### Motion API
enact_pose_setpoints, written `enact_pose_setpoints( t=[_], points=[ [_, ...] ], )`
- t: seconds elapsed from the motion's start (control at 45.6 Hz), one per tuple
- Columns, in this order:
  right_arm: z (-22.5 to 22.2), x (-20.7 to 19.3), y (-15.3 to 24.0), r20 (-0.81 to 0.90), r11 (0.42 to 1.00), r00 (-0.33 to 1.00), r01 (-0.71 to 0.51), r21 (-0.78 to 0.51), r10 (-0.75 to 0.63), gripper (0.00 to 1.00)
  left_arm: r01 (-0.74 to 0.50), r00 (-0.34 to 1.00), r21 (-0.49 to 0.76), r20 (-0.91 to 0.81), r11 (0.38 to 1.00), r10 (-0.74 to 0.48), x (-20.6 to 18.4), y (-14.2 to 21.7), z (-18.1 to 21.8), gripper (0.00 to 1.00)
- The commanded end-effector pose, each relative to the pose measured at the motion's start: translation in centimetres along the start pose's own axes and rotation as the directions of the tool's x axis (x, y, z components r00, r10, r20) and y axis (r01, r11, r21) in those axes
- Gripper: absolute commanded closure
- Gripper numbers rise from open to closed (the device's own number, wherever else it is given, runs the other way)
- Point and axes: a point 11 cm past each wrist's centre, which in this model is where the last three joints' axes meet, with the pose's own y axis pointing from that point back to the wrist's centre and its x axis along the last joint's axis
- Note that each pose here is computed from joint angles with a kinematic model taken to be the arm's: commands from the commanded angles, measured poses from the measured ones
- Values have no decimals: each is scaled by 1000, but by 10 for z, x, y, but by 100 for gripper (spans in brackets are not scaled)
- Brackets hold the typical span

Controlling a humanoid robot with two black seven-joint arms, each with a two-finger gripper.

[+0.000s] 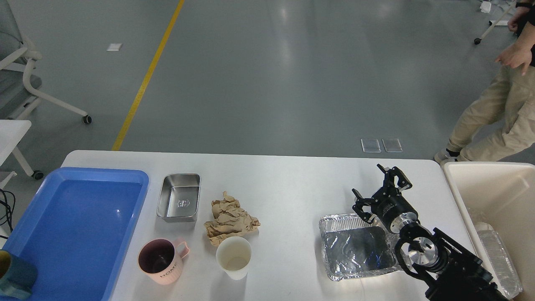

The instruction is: Tidy desktop

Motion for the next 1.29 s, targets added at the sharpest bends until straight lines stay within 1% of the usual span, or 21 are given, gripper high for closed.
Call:
enact_pose_setpoints(
  t=[0.0,0.154,0.329,0.439,0.614,0.746,0.877,1.031,1.272],
  points=[
    [1,0,0,-1,1000,1000,-1,-2,1,0,25,1000,-6,-8,1000,-26,-2,0,1,0],
    [1,0,0,0,1000,1000,1,-3,-1,0,55,998,-60,-2,997,-55,-4,3,21,0],
    [3,-2,-1,4,1000,1000,2,-5,-2,0,143,989,-43,-13,989,-144,-14,3,20,0],
    [7,-4,-2,11,1000,1000,7,-8,-7,0,146,988,-52,-34,988,-148,-14,3,21,0],
    [6,-5,-2,9,1000,1000,7,-6,-7,0,149,989,-68,-2,987,-149,-16,2,36,0],
    [6,-5,-2,9,1000,1000,7,-6,-7,0,151,989,-60,8,987,-151,-16,0,39,0],
    [6,-5,-2,9,1000,1000,9,-6,-9,0,180,984,-75,20,981,-179,-32,-17,52,0],
    [6,-5,-2,11,1000,1000,9,-7,-9,0,252,964,-11,92,968,-250,-60,-39,49,0],
    [8,-3,-1,10,1000,1000,5,-10,-5,0,273,913,92,288,958,-288,-85,-60,39,0]
  ],
)
